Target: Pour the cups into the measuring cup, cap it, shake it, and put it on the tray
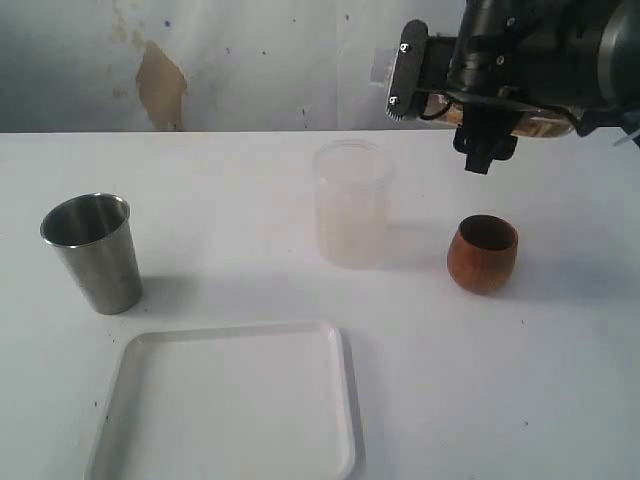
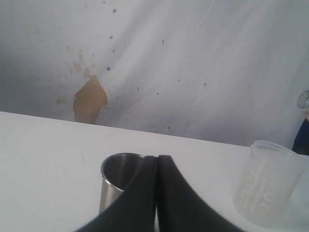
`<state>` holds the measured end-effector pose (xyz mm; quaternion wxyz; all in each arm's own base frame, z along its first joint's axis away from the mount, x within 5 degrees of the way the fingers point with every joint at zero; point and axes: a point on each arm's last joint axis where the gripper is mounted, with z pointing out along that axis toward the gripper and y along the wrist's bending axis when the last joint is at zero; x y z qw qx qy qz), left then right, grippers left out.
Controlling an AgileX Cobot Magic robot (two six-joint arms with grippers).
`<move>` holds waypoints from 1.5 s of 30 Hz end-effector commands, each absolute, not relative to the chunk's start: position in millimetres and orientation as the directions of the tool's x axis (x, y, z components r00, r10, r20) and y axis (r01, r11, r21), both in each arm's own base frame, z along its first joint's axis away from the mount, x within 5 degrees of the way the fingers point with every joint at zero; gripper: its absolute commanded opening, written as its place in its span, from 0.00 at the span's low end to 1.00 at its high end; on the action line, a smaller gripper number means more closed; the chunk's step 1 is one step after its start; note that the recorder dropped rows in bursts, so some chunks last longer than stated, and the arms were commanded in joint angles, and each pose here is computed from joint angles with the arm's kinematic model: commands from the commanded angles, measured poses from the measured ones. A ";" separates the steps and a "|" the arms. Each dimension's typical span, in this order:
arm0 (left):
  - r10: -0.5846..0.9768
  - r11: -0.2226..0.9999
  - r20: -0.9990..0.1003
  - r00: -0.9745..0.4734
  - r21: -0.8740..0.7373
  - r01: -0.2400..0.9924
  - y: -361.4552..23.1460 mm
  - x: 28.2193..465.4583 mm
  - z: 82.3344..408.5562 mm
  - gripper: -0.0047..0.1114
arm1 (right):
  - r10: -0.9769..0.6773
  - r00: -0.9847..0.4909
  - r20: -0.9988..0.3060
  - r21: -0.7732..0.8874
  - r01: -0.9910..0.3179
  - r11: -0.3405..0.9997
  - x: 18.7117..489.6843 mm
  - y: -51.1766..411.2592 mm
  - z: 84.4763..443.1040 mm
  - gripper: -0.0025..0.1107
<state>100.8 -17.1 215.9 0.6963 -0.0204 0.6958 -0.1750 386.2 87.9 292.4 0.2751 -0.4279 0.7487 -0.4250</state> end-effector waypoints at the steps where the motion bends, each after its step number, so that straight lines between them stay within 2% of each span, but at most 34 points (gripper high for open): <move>1: -0.273 0.936 -0.961 -0.031 -0.273 0.220 -17.8 99.9 214.3 0.04 | -0.888 -0.460 0.008 -0.907 -0.376 0.187 387.5 84.3 304.5 0.02; 8: -0.273 0.936 -0.961 -0.031 -0.273 0.220 -17.8 99.9 214.3 0.04 | -0.874 -0.442 0.201 -0.909 -0.416 0.001 396.5 82.2 292.2 0.02; 17: -0.273 0.936 -0.961 -0.031 -0.273 0.220 -17.8 99.9 214.3 0.04 | -0.854 -0.421 0.305 -0.901 -0.419 -0.115 405.5 83.5 281.6 0.02; 25: -0.273 0.936 -0.961 -0.031 -0.273 0.220 -17.8 99.9 214.3 0.04 | -0.842 -0.410 0.349 -0.900 -0.396 -0.180 407.4 83.5 285.3 0.02; 32: -0.273 0.936 -0.961 -0.031 -0.273 0.220 -17.8 99.9 214.3 0.04 | -0.857 -0.387 0.342 -0.904 -0.386 -0.186 405.0 90.5 289.0 0.02; 45: -0.275 0.936 -0.961 -0.030 -0.275 0.219 -17.7 99.9 214.4 0.04 | -0.876 -0.383 0.291 -0.928 -0.337 -0.161 384.6 91.1 326.9 0.02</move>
